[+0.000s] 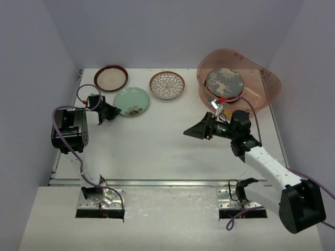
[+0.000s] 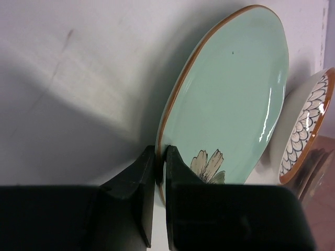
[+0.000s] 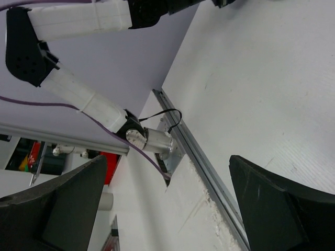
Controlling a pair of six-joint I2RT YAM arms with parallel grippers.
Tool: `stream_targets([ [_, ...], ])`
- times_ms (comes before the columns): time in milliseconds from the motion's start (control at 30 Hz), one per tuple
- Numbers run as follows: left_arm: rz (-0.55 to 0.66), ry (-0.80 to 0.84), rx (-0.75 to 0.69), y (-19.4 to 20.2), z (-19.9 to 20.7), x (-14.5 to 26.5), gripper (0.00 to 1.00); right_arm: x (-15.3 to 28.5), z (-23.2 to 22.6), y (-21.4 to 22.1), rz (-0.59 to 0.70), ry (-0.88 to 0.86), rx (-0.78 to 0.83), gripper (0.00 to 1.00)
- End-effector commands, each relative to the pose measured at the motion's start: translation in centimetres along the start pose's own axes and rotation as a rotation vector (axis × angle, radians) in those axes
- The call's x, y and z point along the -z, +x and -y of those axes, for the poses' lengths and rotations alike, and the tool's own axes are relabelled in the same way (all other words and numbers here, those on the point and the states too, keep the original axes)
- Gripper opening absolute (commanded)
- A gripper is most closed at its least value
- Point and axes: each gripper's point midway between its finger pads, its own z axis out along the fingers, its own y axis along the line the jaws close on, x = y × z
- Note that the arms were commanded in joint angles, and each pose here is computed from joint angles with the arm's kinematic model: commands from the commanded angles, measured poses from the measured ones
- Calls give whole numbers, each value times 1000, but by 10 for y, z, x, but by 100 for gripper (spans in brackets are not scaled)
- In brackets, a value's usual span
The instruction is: Place the plates into the plastic bin on the countertop
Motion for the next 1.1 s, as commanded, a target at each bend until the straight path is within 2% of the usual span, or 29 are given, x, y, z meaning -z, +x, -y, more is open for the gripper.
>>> stream_targets([
  [0, 78, -27, -3, 4, -9, 49, 0, -9, 0, -15, 12, -16, 52, 99],
  [67, 88, 125, -20, 16, 11, 83, 0, -16, -9, -18, -22, -105, 27, 99],
  [167, 42, 342, -63, 43, 40, 121, 0, -35, 1, -25, -64, -150, -62, 99],
  [233, -47, 437, -90, 75, 53, 138, 0, -54, 36, -27, -100, -39, -117, 99],
  [367, -133, 567, -128, 108, 67, 169, 0, -86, 97, -45, -97, 234, -70, 99],
  [433, -145, 597, -133, 115, 66, 180, 0, -90, 113, -46, -91, 280, -85, 99],
  [533, -173, 681, -176, 123, 77, 205, 0, -94, 136, -36, -153, 345, -81, 98],
  [633, -222, 743, -216, 138, 86, 223, 0, -92, 150, -27, -190, 383, -72, 92],
  [767, -277, 812, -229, 152, 91, 242, 0, -95, 131, -15, -254, 262, -73, 82],
  [933, -304, 833, -219, 157, 92, 245, 0, -96, 101, -7, -289, 86, -99, 74],
  [967, -315, 847, -212, 158, 94, 247, 0, -96, 97, -7, -288, 65, -102, 66],
  [1000, -328, 867, -208, 159, 97, 250, 0, -96, 91, -8, -284, 34, -105, 49],
  [1033, -337, 878, -208, 160, 99, 252, 0, -97, 85, -9, -277, 2, -113, 27],
  [1067, -342, 892, -215, 160, 102, 253, 0, -95, 80, -7, -276, -26, -127, 0],
])
